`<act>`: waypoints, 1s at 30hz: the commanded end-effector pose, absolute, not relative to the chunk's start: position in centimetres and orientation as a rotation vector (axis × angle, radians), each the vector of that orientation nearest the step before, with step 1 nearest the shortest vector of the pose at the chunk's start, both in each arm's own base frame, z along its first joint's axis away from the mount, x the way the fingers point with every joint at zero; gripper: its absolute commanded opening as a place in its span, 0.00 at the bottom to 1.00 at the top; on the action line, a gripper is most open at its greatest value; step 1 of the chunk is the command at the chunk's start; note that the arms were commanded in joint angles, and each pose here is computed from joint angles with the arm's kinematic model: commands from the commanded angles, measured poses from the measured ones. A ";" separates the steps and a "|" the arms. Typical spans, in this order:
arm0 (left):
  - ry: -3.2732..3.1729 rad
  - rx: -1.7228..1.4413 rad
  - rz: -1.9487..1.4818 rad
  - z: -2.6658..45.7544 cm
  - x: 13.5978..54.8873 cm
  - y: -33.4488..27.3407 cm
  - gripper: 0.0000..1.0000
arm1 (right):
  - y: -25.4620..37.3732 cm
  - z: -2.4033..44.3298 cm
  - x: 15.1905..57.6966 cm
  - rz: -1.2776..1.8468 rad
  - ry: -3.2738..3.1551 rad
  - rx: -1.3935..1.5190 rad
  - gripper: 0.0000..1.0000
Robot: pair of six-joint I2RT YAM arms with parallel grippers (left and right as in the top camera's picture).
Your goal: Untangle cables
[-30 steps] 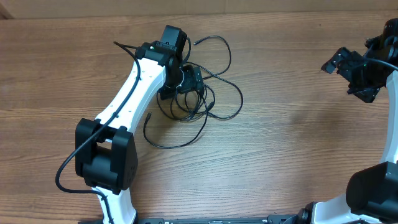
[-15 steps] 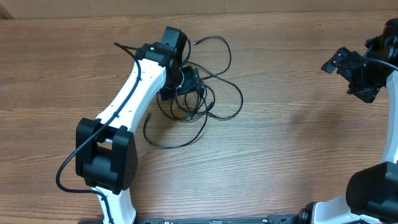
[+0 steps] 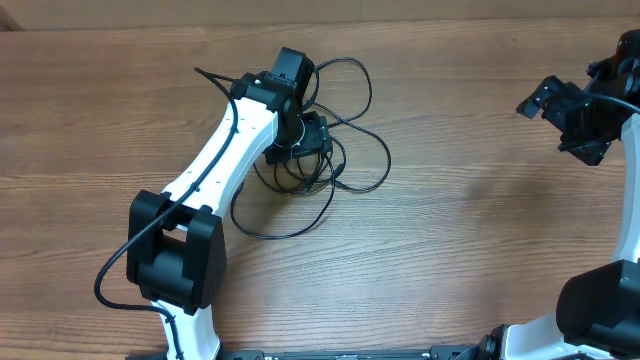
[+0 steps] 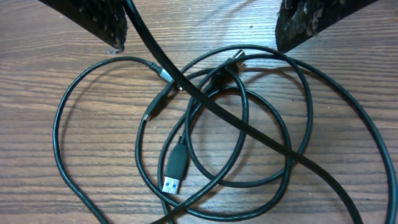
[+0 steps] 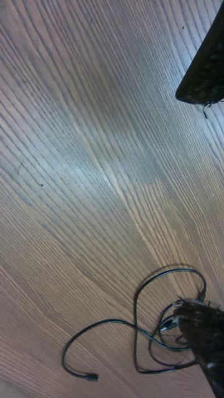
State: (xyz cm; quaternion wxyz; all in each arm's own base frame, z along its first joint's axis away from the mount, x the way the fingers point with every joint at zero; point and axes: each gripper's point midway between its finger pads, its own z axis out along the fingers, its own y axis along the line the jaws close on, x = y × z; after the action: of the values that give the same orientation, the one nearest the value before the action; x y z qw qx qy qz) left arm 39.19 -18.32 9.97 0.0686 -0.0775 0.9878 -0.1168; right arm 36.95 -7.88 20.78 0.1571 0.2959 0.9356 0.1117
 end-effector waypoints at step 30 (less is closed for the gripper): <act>2.980 -0.253 -0.322 9.8 38.9 -18.0 0.83 | -7.9 20.8 37.1 0.319 2.678 0.835 1.00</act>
State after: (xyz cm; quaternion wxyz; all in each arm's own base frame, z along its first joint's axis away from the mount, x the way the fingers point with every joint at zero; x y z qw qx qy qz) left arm 39.20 -18.13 9.93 0.0698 -0.0782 0.9882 -0.1115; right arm 36.95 -7.88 20.78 0.1571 0.2957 0.9356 0.1117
